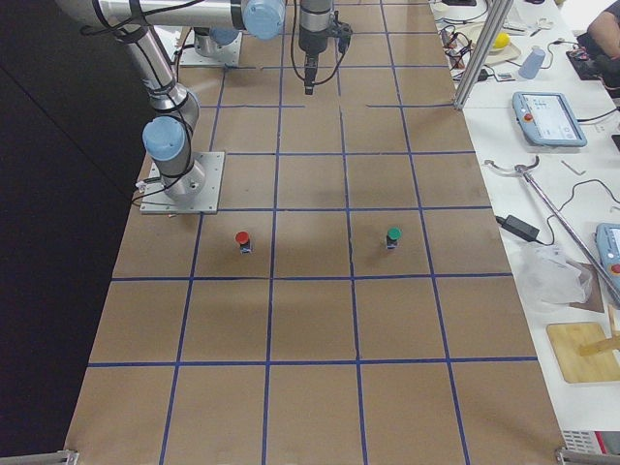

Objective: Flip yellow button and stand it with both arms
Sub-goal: 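Lower the left gripper and close it on the yellow button's body, then lift the button with the left gripper while the right gripper approaches, then close the right gripper on the yellow cap held by the left gripper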

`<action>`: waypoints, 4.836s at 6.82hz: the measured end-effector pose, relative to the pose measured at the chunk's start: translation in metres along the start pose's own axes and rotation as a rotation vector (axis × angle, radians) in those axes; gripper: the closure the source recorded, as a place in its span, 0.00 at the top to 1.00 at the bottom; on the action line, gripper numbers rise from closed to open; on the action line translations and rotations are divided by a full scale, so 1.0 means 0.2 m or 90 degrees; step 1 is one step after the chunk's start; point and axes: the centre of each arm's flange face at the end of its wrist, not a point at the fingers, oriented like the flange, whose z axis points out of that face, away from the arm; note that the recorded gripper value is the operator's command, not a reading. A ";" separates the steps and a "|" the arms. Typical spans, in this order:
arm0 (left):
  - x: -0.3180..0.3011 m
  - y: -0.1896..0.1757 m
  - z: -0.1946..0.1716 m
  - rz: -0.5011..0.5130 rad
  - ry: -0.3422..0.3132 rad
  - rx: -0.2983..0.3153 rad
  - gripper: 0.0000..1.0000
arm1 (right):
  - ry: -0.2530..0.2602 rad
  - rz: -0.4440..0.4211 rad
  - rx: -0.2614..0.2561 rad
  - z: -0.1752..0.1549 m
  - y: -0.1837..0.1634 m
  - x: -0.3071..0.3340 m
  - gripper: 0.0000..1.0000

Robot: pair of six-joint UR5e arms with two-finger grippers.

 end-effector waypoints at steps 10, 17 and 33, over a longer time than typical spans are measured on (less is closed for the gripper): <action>0.91 -0.81 -0.61 -0.213 0.395 0.219 0.17 | -0.295 0.368 -0.110 0.02 -0.14 0.10 1.00; 1.57 -1.17 -1.05 -0.377 0.832 0.346 0.07 | -0.507 0.577 -0.252 -0.09 -0.15 0.06 1.00; 1.58 -1.18 -1.04 -0.376 0.869 0.363 0.07 | -0.654 0.585 -0.425 -0.01 -0.06 -0.25 0.70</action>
